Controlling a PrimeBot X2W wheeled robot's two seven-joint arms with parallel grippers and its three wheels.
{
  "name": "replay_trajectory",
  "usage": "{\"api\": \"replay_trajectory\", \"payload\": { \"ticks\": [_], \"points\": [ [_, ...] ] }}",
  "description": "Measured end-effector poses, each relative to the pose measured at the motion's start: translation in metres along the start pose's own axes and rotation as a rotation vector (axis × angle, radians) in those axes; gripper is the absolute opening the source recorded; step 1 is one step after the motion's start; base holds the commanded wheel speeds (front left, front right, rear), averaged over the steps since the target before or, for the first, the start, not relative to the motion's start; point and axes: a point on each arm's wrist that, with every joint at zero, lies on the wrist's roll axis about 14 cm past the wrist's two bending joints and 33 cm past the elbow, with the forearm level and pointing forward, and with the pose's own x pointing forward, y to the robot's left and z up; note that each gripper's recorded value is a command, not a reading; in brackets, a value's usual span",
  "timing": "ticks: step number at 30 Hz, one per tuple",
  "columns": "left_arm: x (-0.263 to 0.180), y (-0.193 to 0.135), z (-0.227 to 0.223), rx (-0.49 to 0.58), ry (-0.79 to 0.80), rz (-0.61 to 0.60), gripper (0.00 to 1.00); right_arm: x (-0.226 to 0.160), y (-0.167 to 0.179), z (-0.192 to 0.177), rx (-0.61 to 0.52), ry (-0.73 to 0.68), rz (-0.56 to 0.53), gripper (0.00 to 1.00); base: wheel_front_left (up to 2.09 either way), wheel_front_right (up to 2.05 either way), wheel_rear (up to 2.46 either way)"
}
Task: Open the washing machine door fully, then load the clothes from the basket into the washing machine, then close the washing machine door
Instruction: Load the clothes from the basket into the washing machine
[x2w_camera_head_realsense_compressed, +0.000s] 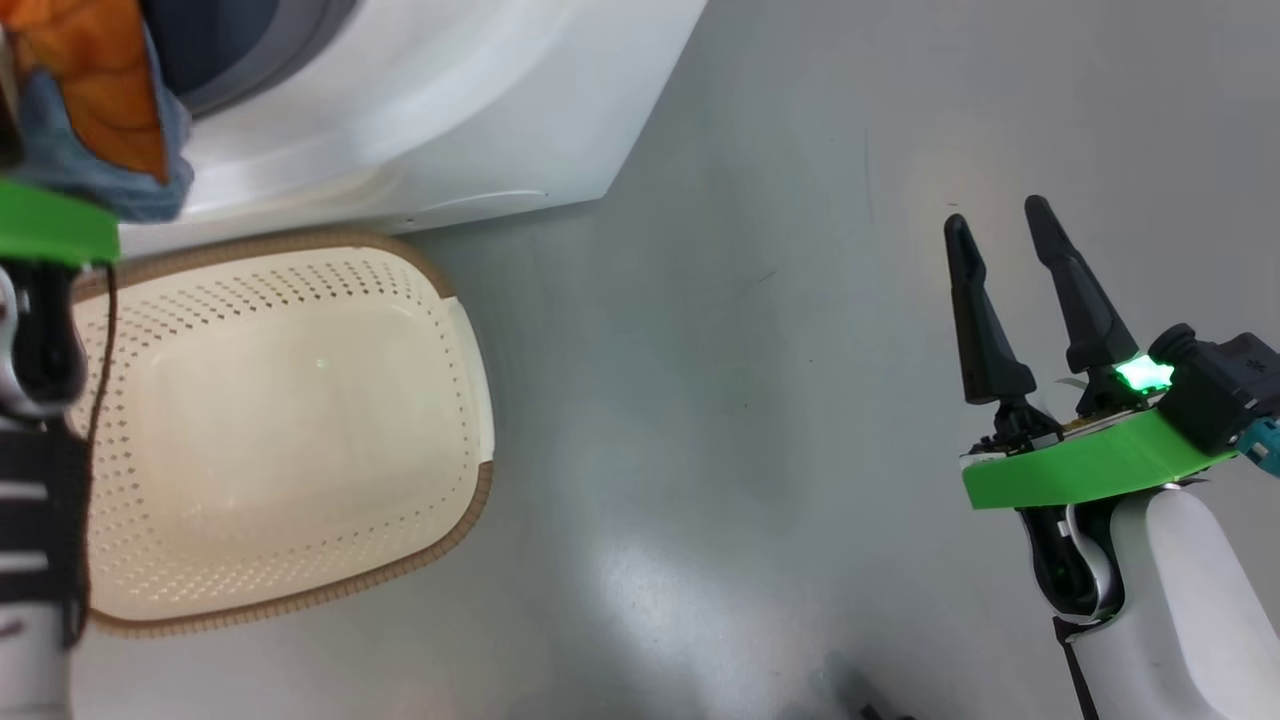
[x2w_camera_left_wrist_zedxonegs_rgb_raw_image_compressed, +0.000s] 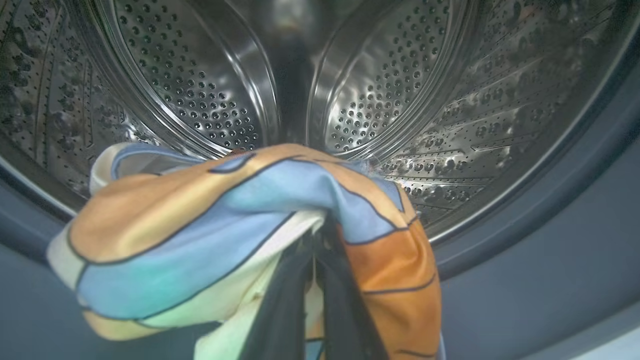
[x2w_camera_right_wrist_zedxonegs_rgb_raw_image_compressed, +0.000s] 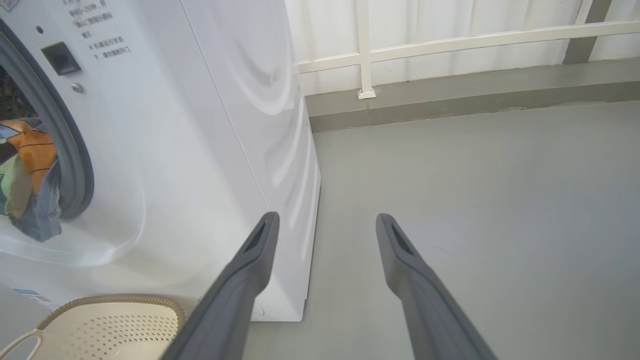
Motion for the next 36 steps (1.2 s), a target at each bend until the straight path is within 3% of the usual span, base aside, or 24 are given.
{"api": "replay_trajectory", "payload": {
  "ticks": [8, 15, 19, 20, 21, 22, 23, 36],
  "points": [
    [0.037, -0.004, -0.009, 0.040, 0.089, -0.005, 0.00, -0.005, -0.004, 0.008, -0.009, -0.012, -0.011, 1.00, 0.00, 0.00, 0.00],
    [0.078, -0.019, 0.047, 0.094, -0.047, -0.042, 0.00, -0.011, -0.008, 0.013, -0.018, -0.014, -0.025, 1.00, 0.00, 0.00, 0.00],
    [0.078, -0.015, 0.030, 0.111, 0.001, -0.023, 0.02, -0.013, -0.009, 0.013, -0.022, -0.012, -0.028, 1.00, 0.00, 0.00, 0.00],
    [0.076, -0.013, 0.021, 0.116, 0.031, -0.017, 0.21, -0.014, -0.009, 0.014, -0.022, -0.012, -0.029, 1.00, 0.00, 0.00, 0.00],
    [0.073, -0.012, 0.009, 0.118, 0.068, -0.012, 0.49, -0.014, -0.009, 0.014, -0.022, -0.013, -0.029, 1.00, 0.00, 0.00, 0.00],
    [0.071, -0.013, -0.001, 0.130, 0.101, -0.016, 0.85, -0.015, -0.010, 0.014, -0.023, -0.013, -0.031, 1.00, 0.00, 0.00, 0.00],
    [0.069, -0.013, -0.008, 0.137, 0.124, -0.018, 1.00, -0.015, -0.010, 0.014, -0.023, -0.013, -0.031, 1.00, 0.00, 0.00, 0.00],
    [0.049, 0.000, -0.041, 0.161, 0.277, 0.012, 1.00, -0.013, -0.004, 0.014, -0.011, -0.017, -0.016, 1.00, 0.00, 0.00, 0.00]
  ]
}}
